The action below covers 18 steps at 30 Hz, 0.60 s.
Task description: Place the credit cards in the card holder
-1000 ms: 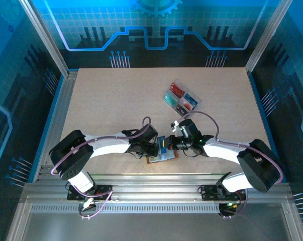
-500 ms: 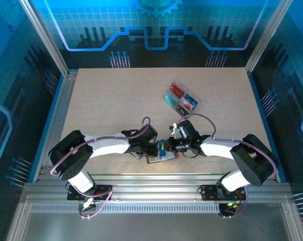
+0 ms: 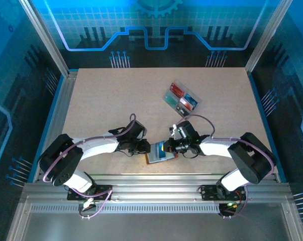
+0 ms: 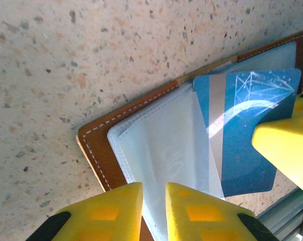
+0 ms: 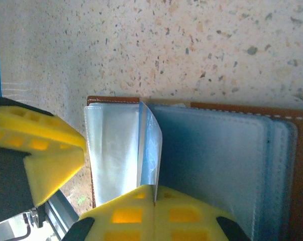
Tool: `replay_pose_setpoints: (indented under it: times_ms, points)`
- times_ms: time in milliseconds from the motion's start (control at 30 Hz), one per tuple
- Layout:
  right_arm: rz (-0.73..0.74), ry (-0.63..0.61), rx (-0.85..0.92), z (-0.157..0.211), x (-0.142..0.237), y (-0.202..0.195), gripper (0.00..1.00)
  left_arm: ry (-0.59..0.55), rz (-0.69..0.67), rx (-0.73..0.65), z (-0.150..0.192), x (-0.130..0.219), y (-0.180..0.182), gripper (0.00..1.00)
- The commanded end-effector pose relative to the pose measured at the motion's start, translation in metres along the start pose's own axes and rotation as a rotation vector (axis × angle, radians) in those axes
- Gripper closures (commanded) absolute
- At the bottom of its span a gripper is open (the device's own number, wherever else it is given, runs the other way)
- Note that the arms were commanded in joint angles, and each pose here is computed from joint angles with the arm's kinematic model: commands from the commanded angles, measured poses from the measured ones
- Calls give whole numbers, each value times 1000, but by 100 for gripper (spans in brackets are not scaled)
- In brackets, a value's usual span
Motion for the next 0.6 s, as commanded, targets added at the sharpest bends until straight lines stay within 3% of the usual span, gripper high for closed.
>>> replay_pose_setpoints:
  times_ms: [0, 267, 567]
  points:
    - [47, 107, -14, 16, 2, -9, 100, 35, 2, -4, 3, -1, 5, 80]
    - [28, 152, -3, 20, 1, -9, 100, 68, -33, 10, -1, -24, 13, 81]
    - [6, 203, -26, 21, -11, -14, 100, 63, -58, 13, 1, -26, 20, 81]
Point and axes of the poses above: each hand's point on the last joint's axis, 136 mm out from that joint toward the fingers, its own x axis back along the fingers, its own y axis along the line the jaws close on, z = x × y, the point moved 10 cm from there along x, back along the fingers, and after that the axes turned 15 degrees about x, right-handed, at the moved point
